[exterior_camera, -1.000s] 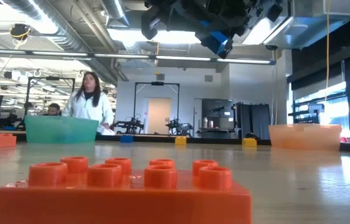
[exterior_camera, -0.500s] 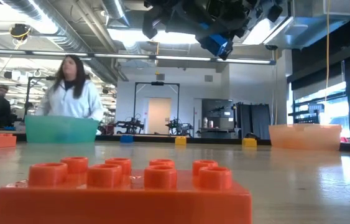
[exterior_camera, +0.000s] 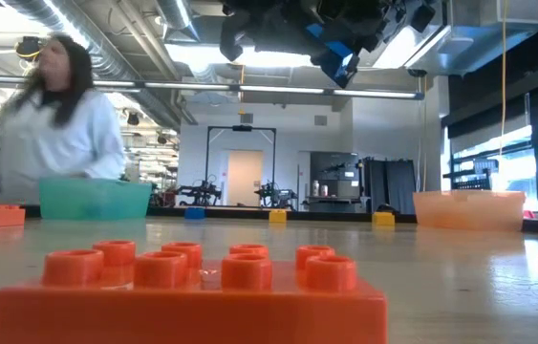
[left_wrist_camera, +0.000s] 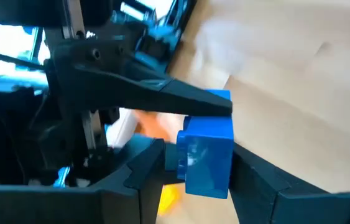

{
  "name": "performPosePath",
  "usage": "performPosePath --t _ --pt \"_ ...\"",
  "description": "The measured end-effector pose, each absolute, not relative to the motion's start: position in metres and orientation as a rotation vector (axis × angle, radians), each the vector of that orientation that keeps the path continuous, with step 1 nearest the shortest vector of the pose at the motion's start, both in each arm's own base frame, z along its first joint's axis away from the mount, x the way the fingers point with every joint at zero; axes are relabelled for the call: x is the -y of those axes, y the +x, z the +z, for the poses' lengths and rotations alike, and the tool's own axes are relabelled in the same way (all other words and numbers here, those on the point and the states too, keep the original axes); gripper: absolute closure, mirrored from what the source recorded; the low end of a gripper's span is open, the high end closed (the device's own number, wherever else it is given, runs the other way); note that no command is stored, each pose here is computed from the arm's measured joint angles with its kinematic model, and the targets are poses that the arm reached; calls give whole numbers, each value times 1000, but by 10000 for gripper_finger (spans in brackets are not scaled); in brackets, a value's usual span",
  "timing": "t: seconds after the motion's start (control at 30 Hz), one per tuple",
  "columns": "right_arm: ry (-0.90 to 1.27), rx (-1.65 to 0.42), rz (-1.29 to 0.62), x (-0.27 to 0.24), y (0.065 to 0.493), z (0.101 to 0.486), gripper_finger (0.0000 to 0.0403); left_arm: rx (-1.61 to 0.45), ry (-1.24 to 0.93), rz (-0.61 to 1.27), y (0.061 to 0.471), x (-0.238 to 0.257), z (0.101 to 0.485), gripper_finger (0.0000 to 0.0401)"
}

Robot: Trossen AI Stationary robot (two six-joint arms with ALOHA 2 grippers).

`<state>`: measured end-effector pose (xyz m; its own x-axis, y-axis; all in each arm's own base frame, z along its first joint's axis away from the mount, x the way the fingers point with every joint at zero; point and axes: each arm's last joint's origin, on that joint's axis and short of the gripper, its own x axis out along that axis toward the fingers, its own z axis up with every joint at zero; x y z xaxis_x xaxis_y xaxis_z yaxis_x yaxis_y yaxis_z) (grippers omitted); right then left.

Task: Sort & place blocks by color
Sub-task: Put the blue game piece into the blue bin

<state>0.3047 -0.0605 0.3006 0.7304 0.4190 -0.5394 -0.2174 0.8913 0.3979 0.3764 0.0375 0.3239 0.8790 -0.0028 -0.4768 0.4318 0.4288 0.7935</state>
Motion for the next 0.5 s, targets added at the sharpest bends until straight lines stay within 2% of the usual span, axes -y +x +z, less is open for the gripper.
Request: performPosePath --t 0.3,0.5 --pt "306 -664 363 60 305 300 263 -421 1095 -310 376 -37 324 249" --pt "306 -665 356 60 305 300 263 -407 1093 -339 377 -32 324 275"
